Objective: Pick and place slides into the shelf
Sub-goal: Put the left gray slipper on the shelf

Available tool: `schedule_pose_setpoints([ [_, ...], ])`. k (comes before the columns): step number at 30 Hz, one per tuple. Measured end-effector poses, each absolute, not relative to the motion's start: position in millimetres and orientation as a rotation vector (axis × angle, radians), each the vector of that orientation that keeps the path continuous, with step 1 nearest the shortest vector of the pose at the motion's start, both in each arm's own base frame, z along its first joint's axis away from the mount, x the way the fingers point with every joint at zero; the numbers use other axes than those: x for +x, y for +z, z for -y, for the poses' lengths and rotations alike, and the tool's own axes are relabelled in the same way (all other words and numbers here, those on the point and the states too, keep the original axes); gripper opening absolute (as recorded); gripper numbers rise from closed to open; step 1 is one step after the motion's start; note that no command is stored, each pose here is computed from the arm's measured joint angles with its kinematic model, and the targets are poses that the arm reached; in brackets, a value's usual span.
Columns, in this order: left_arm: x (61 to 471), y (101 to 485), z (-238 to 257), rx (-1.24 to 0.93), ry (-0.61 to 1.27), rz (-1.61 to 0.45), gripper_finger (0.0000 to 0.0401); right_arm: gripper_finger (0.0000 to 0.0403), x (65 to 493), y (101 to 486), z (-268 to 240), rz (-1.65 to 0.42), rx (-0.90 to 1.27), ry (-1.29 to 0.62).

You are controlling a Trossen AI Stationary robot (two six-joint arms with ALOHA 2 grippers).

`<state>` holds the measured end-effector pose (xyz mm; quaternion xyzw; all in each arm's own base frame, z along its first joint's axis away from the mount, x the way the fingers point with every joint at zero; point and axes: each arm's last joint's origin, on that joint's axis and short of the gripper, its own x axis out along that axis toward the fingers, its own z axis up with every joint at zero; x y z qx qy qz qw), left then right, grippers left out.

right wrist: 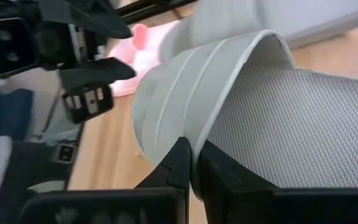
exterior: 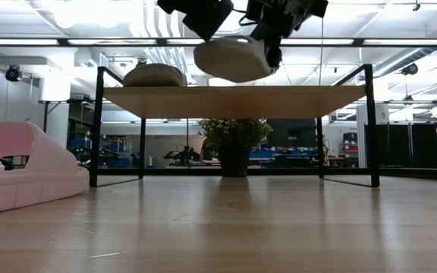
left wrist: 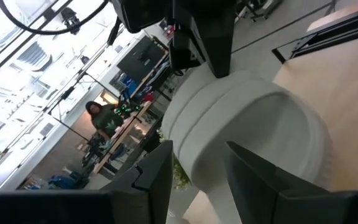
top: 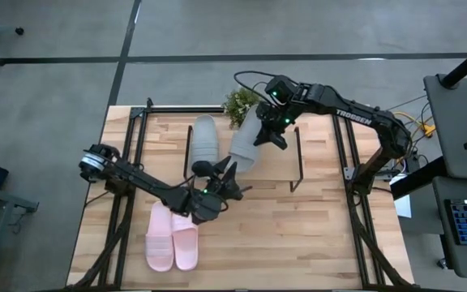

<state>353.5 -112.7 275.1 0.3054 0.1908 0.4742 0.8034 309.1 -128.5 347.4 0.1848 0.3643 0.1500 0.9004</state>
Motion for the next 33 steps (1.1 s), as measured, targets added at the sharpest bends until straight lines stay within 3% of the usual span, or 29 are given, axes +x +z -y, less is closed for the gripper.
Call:
schedule_pose_setpoints([
  [5,343.0,289.3,130.1,0.621,0.991,-0.366,0.0128,0.0011,309.2,349.3,126.9,-0.714,0.38,0.396],
  [21,259.0,396.1,131.4,0.208,0.942,-0.081,0.0128,0.0011,332.6,326.6,135.1,-0.612,0.259,0.589],
  [33,228.5,417.5,131.8,0.137,0.882,-0.034,0.0128,0.0011,342.6,308.1,142.6,-0.581,0.141,0.652],
])
